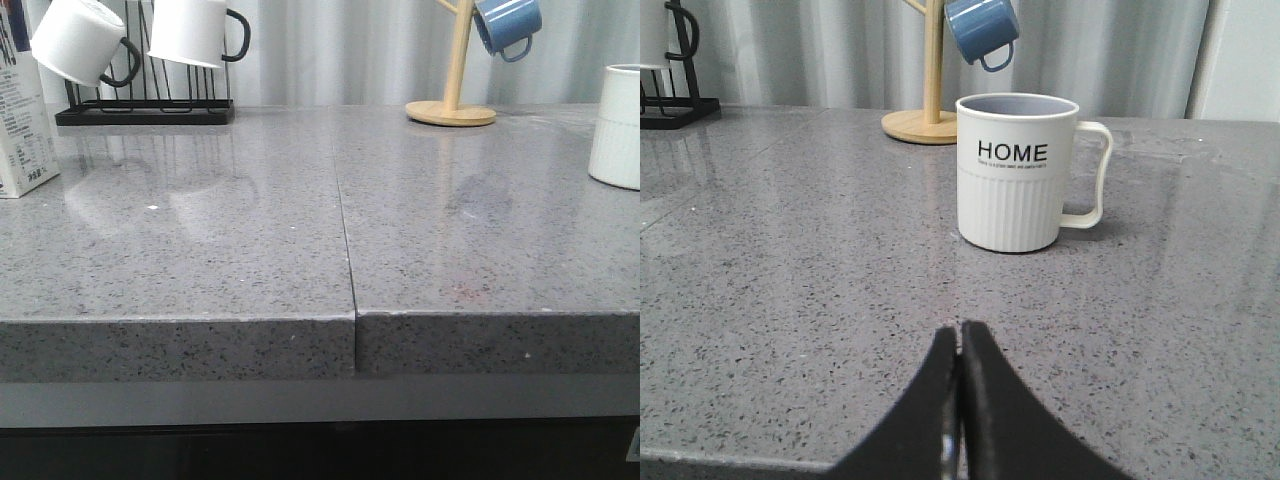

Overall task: Place milk next to cup
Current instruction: 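Move the right gripper toward the white HOME mug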

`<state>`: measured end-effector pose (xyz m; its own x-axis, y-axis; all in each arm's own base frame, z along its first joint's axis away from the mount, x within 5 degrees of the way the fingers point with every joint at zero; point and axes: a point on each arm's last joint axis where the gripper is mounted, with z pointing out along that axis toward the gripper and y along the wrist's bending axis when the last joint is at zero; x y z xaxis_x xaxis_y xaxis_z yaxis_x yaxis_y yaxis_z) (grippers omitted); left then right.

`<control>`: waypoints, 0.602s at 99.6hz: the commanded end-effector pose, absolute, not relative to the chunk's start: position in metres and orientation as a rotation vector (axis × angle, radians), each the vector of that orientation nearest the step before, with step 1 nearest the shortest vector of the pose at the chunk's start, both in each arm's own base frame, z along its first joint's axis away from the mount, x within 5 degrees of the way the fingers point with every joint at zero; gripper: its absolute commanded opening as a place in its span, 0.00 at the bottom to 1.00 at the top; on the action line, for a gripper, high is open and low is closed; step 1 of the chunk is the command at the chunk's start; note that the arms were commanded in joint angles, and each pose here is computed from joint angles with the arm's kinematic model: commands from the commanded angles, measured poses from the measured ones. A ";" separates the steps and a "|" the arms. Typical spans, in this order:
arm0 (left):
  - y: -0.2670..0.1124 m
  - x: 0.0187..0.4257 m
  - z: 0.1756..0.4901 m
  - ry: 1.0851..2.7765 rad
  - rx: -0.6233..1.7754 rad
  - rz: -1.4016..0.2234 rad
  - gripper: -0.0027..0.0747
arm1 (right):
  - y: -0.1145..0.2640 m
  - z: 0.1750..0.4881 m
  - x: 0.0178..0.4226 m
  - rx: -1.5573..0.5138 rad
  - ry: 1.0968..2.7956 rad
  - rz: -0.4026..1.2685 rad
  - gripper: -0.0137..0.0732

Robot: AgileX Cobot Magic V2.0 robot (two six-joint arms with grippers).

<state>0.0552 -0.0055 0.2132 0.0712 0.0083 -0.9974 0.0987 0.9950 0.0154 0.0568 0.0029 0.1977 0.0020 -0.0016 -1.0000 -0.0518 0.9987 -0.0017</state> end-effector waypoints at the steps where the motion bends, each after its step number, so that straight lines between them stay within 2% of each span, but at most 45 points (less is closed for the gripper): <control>1: -0.006 0.054 0.205 1.438 0.074 -0.084 0.01 | 0.003 0.213 0.054 -0.043 1.443 0.045 0.02; 31: -0.006 0.054 0.205 1.438 0.074 -0.084 0.01 | 0.003 0.222 0.052 -0.039 1.415 0.049 0.02; 42: -0.006 0.054 0.205 1.438 0.074 -0.084 0.01 | 0.003 0.237 0.051 -0.023 1.434 0.065 0.02; 60: -0.006 0.054 0.205 1.438 0.074 -0.084 0.01 | 0.004 0.270 0.062 0.006 1.562 0.101 0.02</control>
